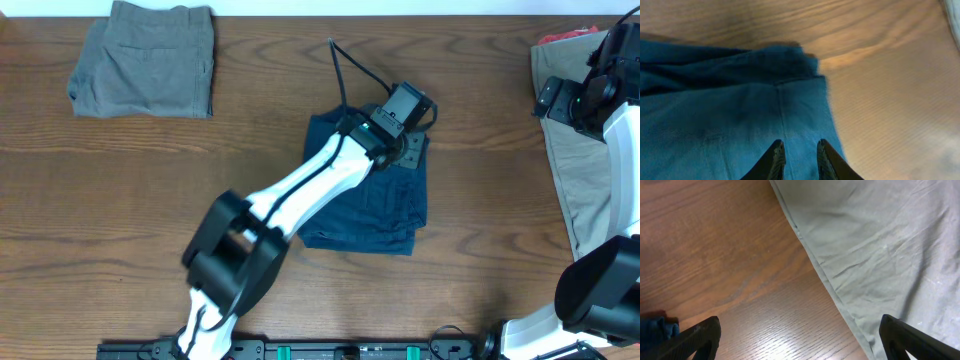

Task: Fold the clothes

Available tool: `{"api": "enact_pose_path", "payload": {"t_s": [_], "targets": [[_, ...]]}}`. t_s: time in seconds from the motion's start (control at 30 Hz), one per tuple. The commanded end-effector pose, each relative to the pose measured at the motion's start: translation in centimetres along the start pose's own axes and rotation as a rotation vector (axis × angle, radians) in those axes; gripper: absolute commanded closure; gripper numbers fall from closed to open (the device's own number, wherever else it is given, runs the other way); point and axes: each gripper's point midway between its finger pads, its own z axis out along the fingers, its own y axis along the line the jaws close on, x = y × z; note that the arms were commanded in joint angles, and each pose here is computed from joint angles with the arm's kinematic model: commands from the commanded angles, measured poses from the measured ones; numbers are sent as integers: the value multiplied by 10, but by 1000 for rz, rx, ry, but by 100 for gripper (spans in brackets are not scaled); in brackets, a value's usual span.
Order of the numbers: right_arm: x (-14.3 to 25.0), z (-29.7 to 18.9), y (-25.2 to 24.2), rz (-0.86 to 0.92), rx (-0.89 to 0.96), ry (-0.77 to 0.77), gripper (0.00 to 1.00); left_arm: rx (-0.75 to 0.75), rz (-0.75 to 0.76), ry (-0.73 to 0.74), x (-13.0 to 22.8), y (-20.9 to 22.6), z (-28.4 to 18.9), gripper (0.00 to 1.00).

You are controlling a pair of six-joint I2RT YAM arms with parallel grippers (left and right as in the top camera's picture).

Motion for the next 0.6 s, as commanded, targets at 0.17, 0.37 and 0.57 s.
{"api": "enact_pose_path", "payload": {"t_s": [0.17,0.37,0.57], "targets": [[-3,0,-3,-6,10,-7,1,-6,13,11,12,10,58,75],[-3,0,-3,-6,11,-8,1,8,15,-19,2,5,51,68],[-3,0,-3,-6,11,-7,1,72,24,-158,-43,-22,-40,41]]}}
